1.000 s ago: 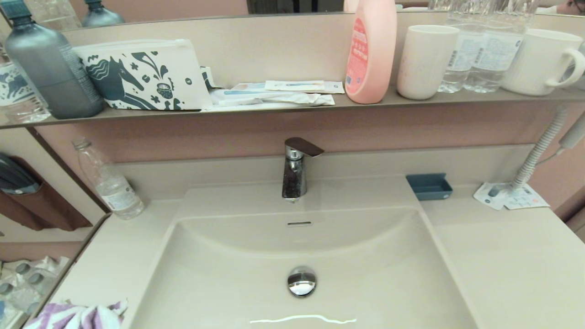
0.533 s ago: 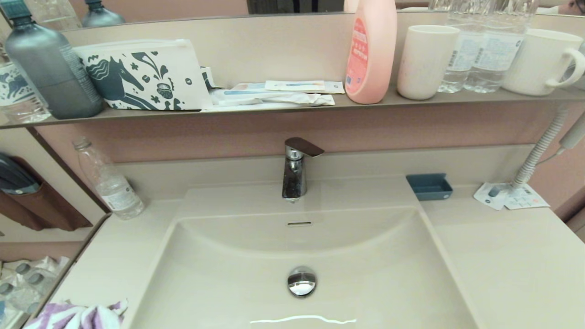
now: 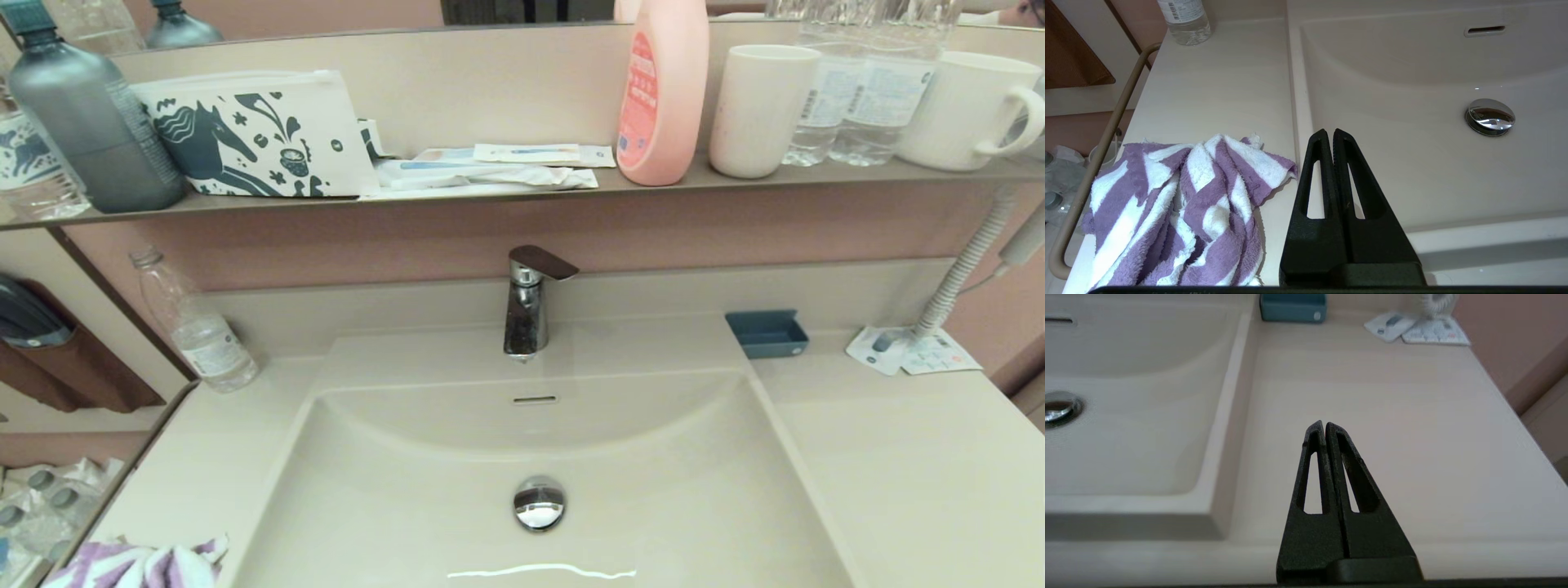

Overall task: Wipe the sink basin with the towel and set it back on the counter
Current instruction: Pick up the cloth

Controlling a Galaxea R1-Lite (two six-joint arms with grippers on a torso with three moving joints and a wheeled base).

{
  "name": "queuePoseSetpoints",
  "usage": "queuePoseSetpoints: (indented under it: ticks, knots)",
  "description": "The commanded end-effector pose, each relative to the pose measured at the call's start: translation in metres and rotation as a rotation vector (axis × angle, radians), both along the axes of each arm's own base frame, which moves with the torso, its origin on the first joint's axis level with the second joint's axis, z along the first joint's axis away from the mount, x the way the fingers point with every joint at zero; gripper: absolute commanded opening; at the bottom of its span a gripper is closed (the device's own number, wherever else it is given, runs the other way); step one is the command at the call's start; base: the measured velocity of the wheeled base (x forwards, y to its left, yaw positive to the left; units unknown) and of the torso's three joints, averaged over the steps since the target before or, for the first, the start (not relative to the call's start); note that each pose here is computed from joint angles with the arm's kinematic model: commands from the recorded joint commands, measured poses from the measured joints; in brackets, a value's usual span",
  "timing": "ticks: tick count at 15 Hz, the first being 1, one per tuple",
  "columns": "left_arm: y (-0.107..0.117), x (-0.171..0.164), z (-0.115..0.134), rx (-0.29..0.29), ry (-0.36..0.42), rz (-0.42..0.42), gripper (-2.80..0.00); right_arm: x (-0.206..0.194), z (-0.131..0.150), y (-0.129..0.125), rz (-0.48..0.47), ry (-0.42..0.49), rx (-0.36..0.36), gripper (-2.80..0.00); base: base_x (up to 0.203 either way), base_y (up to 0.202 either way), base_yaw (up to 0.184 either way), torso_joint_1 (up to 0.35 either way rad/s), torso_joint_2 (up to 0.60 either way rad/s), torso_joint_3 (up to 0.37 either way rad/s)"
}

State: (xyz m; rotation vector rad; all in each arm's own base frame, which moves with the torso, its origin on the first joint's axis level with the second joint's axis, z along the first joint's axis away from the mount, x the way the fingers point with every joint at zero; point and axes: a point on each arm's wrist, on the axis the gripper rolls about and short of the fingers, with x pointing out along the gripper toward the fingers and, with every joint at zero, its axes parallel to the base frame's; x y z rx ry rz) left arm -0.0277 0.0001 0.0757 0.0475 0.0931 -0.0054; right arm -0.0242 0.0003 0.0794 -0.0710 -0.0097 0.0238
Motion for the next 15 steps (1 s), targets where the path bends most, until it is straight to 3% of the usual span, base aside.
queuePoseSetpoints:
  ticks: [1, 15]
  knots:
    - [0.0, -0.0001, 0.0, 0.0, 0.0, 0.0, -2.8, 0.0014, -0.0042, 0.0, -0.001, 0.012, 0.017, -2.8, 0.0, 0.0, 0.0, 0.0, 0.0, 0.0]
    - [0.0, 0.0, -0.0004, 0.0, 0.002, 0.0, -2.8, 0.0014, -0.004, -0.0002, -0.009, 0.012, 0.057, -2.8, 0.0, 0.0, 0.0, 0.0, 0.0, 0.0]
